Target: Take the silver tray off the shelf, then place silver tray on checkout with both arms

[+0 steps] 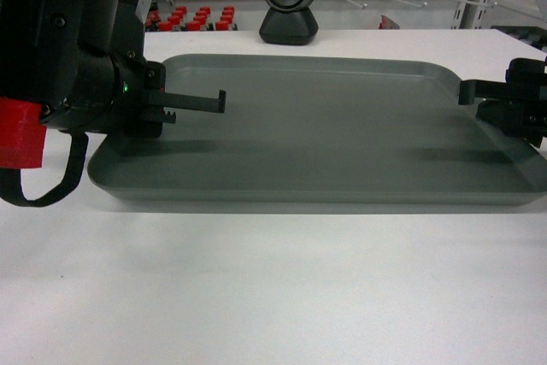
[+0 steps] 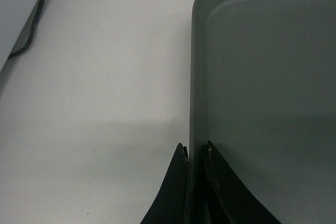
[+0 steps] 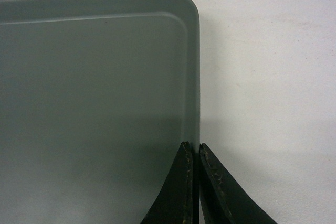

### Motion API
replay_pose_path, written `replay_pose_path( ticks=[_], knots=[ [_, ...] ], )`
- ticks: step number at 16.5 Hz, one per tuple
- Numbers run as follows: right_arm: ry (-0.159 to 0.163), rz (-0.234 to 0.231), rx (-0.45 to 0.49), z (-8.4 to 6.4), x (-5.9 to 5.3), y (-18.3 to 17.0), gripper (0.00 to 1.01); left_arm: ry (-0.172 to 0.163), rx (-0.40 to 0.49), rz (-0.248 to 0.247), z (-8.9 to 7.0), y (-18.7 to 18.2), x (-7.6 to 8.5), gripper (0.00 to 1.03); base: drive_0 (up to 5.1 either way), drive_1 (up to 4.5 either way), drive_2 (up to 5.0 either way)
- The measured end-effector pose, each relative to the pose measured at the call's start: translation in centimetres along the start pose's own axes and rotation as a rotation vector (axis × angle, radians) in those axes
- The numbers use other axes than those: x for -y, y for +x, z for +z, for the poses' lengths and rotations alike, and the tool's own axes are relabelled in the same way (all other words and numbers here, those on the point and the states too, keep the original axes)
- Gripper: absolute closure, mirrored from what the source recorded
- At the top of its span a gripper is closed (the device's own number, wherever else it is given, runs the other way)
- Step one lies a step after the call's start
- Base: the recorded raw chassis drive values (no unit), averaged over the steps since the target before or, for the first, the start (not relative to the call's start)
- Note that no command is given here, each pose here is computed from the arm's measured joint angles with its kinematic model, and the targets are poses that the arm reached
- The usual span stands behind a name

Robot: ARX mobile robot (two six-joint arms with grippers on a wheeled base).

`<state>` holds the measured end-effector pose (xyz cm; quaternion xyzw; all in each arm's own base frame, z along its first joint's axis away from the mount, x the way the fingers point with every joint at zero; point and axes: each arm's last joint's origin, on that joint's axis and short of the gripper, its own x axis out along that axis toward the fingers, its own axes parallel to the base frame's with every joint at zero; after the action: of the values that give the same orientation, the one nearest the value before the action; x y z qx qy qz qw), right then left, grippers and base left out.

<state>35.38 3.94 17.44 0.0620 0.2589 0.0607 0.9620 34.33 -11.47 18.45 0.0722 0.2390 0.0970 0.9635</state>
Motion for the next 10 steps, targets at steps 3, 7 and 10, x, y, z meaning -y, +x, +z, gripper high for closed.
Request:
replay_pose_path(
  ticks=[3,7,10],
  knots=[
    [-0.008,-0.009,0.007,-0.1,-0.1,0.5,0.99,-0.005,-0.025,0.007,-0.3,0.3,-0.1,0.99,0.0,0.00,0.0],
    [-0.041,-0.022,0.029,-0.1,-0.3,0.8,0.93,-0.031,-0.015,0.009,-0.2,0.3,-0.1,0.96,0.0,0.00,0.0],
    [-0.088,0.009,0.228,2.1,-1.0,-1.5,0.14,-0.253,0.320,0.054,4.7,-4.8,-2.0,0.15,0.0,0.00,0.0]
  ],
)
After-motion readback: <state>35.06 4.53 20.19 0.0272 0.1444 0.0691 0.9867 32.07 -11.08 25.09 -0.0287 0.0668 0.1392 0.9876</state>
